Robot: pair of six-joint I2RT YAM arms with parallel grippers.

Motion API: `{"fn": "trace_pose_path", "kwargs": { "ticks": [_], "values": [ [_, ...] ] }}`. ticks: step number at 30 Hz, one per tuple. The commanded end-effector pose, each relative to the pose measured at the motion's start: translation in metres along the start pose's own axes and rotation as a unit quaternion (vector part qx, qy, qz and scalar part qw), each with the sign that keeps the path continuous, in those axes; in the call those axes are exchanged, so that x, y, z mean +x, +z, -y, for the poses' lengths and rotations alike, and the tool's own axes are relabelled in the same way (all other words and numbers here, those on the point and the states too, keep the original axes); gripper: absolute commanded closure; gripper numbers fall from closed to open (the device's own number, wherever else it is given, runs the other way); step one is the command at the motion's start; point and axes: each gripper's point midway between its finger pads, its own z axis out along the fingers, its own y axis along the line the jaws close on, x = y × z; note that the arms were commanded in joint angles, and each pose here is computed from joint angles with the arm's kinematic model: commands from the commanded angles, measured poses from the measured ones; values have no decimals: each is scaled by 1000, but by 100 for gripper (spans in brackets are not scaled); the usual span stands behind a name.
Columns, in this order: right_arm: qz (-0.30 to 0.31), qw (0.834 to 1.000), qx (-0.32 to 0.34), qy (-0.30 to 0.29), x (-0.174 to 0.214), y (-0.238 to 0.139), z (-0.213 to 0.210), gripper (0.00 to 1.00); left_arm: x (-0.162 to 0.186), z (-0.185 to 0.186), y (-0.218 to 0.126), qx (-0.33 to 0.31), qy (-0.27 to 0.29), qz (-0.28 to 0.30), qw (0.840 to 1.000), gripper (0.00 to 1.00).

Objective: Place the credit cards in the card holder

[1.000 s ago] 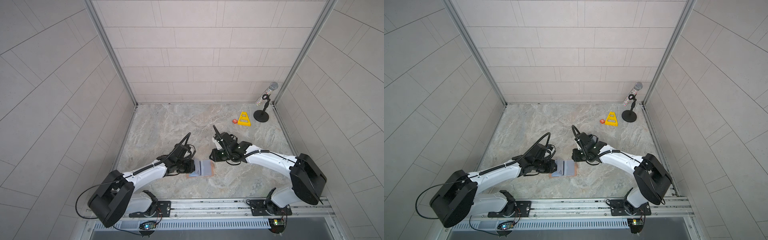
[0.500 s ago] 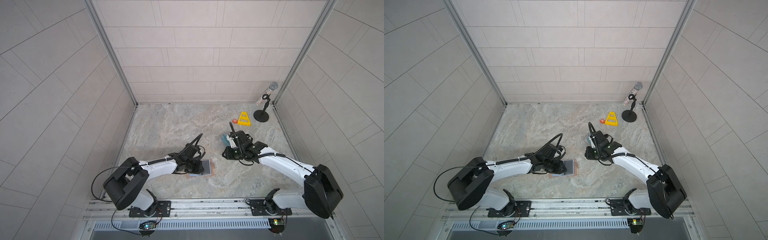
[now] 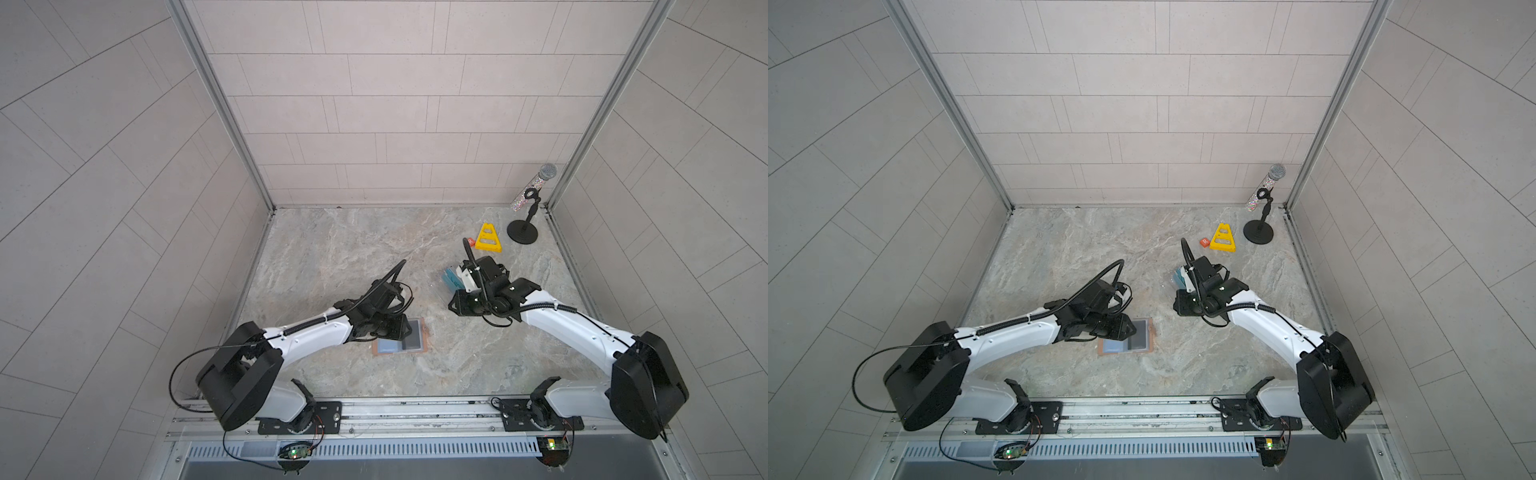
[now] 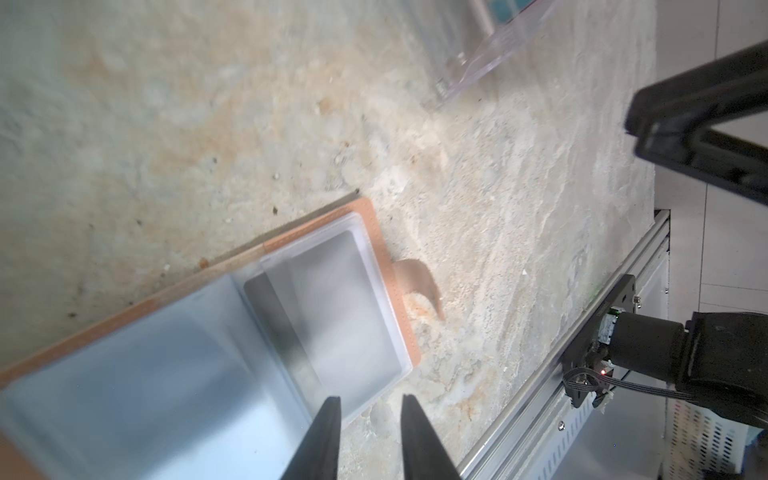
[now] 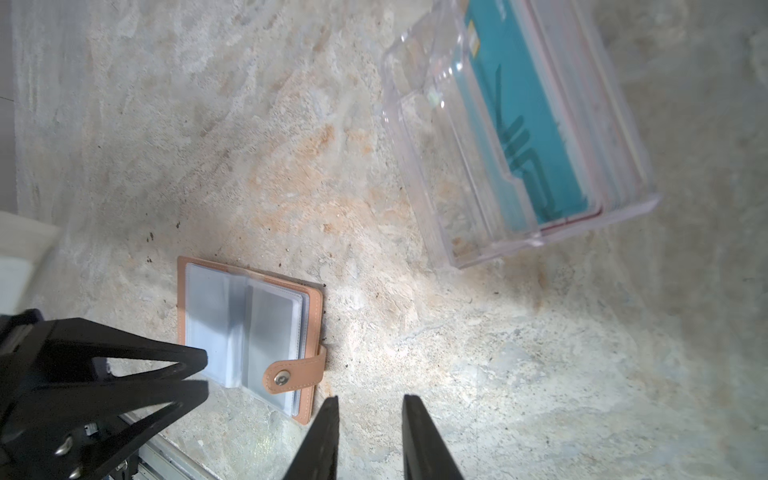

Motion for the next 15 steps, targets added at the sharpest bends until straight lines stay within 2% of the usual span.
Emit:
{"fn": "trace_pose_path", "kwargs": {
  "ticks": [1,8,10,15],
  "values": [
    [3,1000,9,-28,-12,-7,3,70,-15,4,-16,-16,9,20,1000,65],
    [9,997,42,-69,-39,-10,23,64,-42,5,-25,-26,-14,45,999,60],
    [5,995,58,-75,-48,-11,32,63,-54,7,-22,-22,-26,50,998,59],
    [-27,992,77,-94,-61,-5,47,57,-81,14,-5,-24,-40,38,998,50]
  ]
}}
